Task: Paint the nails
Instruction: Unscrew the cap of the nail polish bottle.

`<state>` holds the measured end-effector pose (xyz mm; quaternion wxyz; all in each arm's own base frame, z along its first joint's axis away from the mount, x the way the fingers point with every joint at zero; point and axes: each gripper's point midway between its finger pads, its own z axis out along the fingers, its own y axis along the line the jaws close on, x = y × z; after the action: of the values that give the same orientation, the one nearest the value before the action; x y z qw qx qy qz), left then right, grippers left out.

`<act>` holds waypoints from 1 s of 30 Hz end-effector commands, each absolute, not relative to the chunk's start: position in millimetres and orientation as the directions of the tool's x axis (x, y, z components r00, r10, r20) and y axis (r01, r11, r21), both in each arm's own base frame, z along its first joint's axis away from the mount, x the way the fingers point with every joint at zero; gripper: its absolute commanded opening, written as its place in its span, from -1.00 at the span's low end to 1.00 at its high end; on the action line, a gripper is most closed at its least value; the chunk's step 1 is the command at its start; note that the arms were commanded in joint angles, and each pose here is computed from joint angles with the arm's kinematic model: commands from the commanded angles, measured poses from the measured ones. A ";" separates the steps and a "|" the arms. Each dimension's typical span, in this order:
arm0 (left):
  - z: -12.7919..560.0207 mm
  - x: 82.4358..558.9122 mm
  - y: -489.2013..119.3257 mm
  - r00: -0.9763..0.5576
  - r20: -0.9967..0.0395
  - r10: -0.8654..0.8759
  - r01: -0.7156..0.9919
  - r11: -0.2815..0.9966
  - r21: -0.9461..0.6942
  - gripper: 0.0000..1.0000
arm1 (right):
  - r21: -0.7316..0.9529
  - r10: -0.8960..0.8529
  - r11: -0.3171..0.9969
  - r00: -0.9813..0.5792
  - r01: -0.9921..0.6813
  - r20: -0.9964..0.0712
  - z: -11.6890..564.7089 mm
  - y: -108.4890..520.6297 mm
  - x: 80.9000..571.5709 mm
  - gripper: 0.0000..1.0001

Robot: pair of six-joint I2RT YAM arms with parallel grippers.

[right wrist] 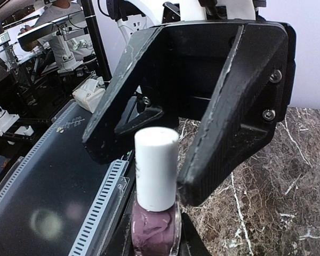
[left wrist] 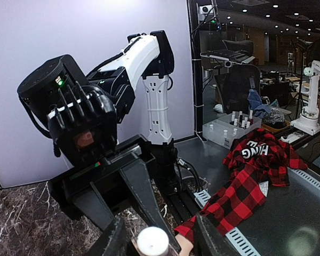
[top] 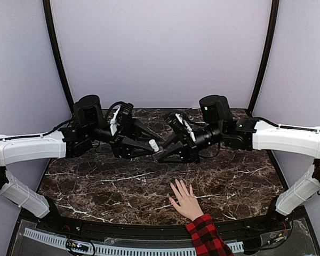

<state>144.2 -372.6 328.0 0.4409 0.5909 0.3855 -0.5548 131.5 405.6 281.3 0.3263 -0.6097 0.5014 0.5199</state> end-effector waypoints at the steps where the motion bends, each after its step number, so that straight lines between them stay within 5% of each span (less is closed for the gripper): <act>1: 348.1 134.6 -372.2 0.127 -0.987 -0.093 0.924 -0.351 0.152 -0.17 | 0.081 -0.220 -0.323 -0.009 -0.943 -0.975 301.5 409.2 126.0 -0.98; 8: 347.5 134.7 -372.7 0.116 -0.989 -0.093 0.926 -0.350 0.142 -0.67 | 0.080 -0.214 -0.332 -0.008 -0.940 -0.977 303.8 408.7 124.9 -0.99; 14: 349.3 140.6 -374.6 0.104 -0.991 -0.088 0.941 -0.313 0.127 -0.89 | 0.074 -0.222 -0.258 -0.015 -0.963 -0.975 304.0 411.3 137.5 -1.00; 30: 344.3 226.0 -398.2 -0.048 -0.999 -0.015 0.994 0.100 -0.049 -1.00 | -0.058 -0.200 0.314 -0.006 -0.948 -0.980 316.1 396.8 230.4 -0.99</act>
<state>202.6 -385.2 344.9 0.5073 0.4991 0.4871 -0.5063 191.0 399.4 293.0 0.4486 -0.5387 0.5899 0.4008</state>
